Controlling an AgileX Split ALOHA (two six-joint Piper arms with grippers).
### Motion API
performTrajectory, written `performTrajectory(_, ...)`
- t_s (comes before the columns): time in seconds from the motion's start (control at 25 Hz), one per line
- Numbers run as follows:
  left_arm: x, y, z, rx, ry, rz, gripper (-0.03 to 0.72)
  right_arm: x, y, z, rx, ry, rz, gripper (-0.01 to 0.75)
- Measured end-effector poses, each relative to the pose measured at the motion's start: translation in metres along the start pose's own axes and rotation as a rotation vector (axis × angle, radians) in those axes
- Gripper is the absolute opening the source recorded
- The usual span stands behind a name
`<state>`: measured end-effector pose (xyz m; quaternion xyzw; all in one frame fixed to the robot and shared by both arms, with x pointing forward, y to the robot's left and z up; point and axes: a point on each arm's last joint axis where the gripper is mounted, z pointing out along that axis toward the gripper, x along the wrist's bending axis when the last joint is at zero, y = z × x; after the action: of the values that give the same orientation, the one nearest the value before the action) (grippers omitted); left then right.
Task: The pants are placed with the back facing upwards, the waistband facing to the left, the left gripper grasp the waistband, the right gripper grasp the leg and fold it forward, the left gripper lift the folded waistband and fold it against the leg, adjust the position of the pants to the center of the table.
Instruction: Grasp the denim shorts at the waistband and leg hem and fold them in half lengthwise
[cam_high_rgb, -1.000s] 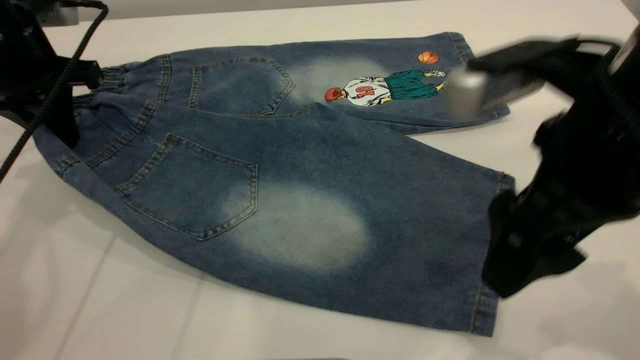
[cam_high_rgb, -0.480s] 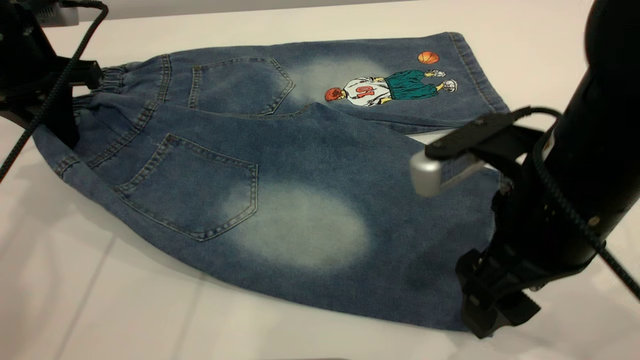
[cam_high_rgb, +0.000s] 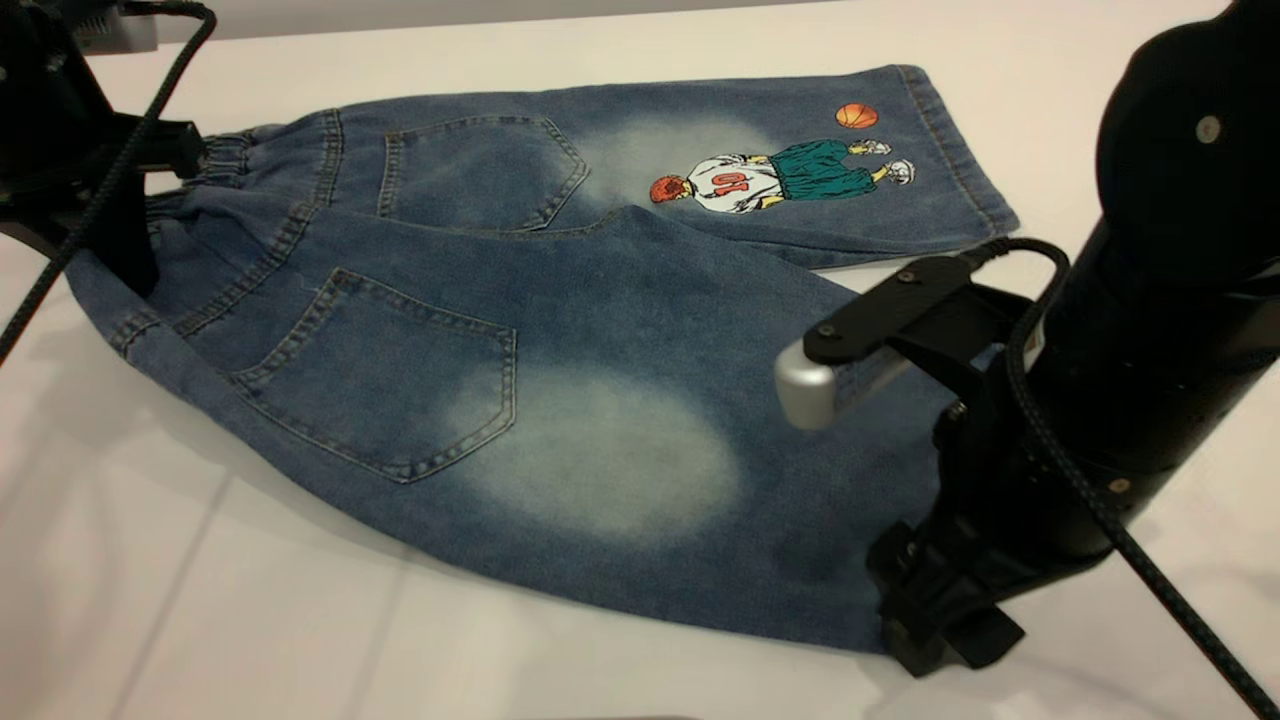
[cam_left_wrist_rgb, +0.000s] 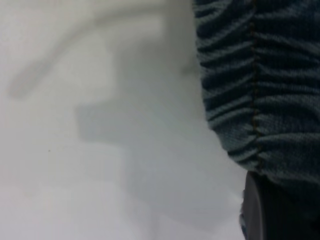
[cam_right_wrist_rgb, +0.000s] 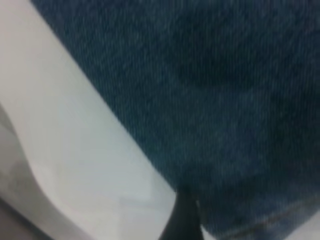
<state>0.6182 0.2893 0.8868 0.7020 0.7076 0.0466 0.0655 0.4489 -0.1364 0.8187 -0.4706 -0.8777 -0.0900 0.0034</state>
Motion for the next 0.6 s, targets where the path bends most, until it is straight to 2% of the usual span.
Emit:
performTrajectory(0.12, 0.000, 0.000, 0.000, 0.000, -0.001, -0.001, 0.090, -0.001, 0.001, 0.003, -0.007, -0.008, 0.000, 0.461)
performTrajectory(0.2, 0.000, 0.000, 0.000, 0.000, -0.001, -0.001, 0.090, -0.002, 0.004, 0.004, -0.025, -0.016, 0.000, 0.353)
performTrajectory(0.32, 0.000, 0.000, 0.000, 0.003, -0.001, -0.002, 0.090, -0.003, 0.006, 0.005, -0.051, -0.031, 0.001, 0.113)
performTrajectory(0.36, 0.000, -0.001, 0.000, 0.006, -0.001, -0.002, 0.090, -0.003, 0.006, 0.005, -0.052, -0.032, 0.002, 0.074)
performTrajectory(0.44, 0.000, -0.001, 0.000, 0.012, -0.003, -0.003, 0.090, -0.003, 0.007, 0.003, -0.058, -0.030, 0.001, 0.034)
performTrajectory(0.6, -0.001, -0.003, 0.000, 0.031, -0.006, -0.008, 0.090, 0.001, 0.005, -0.013, -0.044, 0.002, -0.018, 0.025)
